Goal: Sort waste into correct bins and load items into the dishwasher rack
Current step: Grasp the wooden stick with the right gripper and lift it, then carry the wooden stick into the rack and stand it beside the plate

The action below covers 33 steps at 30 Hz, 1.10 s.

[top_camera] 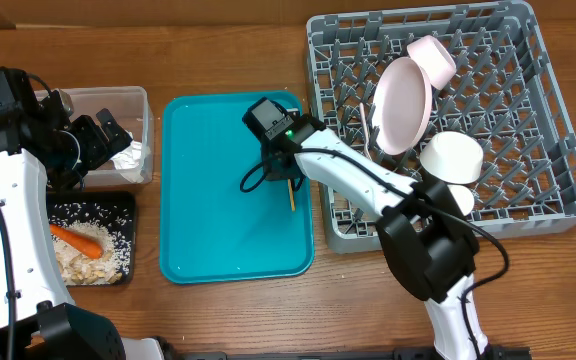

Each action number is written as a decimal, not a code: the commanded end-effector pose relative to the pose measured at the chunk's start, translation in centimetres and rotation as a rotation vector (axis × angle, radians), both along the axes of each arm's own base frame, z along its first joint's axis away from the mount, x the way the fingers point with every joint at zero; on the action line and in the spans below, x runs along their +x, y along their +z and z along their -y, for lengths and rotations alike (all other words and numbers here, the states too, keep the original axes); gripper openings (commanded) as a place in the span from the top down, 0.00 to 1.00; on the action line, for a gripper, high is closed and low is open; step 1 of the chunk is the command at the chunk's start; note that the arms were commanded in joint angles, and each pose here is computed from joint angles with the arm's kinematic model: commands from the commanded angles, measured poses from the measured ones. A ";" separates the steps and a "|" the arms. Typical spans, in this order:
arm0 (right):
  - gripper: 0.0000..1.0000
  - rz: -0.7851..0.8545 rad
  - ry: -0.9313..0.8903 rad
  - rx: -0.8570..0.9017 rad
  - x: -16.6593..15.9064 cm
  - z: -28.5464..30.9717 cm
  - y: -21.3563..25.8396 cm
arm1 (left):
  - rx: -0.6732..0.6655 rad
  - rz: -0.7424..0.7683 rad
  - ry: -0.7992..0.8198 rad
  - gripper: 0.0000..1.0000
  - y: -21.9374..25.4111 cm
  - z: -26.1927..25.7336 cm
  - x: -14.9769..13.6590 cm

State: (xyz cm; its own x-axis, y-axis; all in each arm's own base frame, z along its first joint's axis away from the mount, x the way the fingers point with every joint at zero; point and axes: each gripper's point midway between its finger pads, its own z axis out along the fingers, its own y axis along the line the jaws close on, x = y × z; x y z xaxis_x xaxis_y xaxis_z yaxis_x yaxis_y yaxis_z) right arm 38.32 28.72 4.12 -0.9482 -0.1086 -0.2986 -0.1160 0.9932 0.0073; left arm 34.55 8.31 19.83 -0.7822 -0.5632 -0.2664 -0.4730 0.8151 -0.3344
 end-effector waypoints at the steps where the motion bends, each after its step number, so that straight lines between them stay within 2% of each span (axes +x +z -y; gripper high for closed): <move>1: 0.96 0.117 0.034 0.078 1.2 -0.7 6.8 | 0.007 0.037 0.002 0.00 1.3 0.1 0.1; 8: 0.96 0.256 0.116 0.122 1.1 0.1 14.3 | 0.007 0.037 0.002 0.00 1.3 0.1 0.1; 13: 0.96 0.325 0.054 0.059 1.8 3.6 16.9 | 0.007 0.037 0.002 0.00 1.3 0.1 0.1; 23: 0.96 0.275 -0.148 -0.027 4.8 13.7 16.3 | 0.007 0.037 0.002 0.00 1.3 0.1 0.1; 33: 0.96 0.194 -0.169 0.066 6.1 17.5 14.7 | 0.007 0.037 0.002 0.00 1.3 0.1 0.1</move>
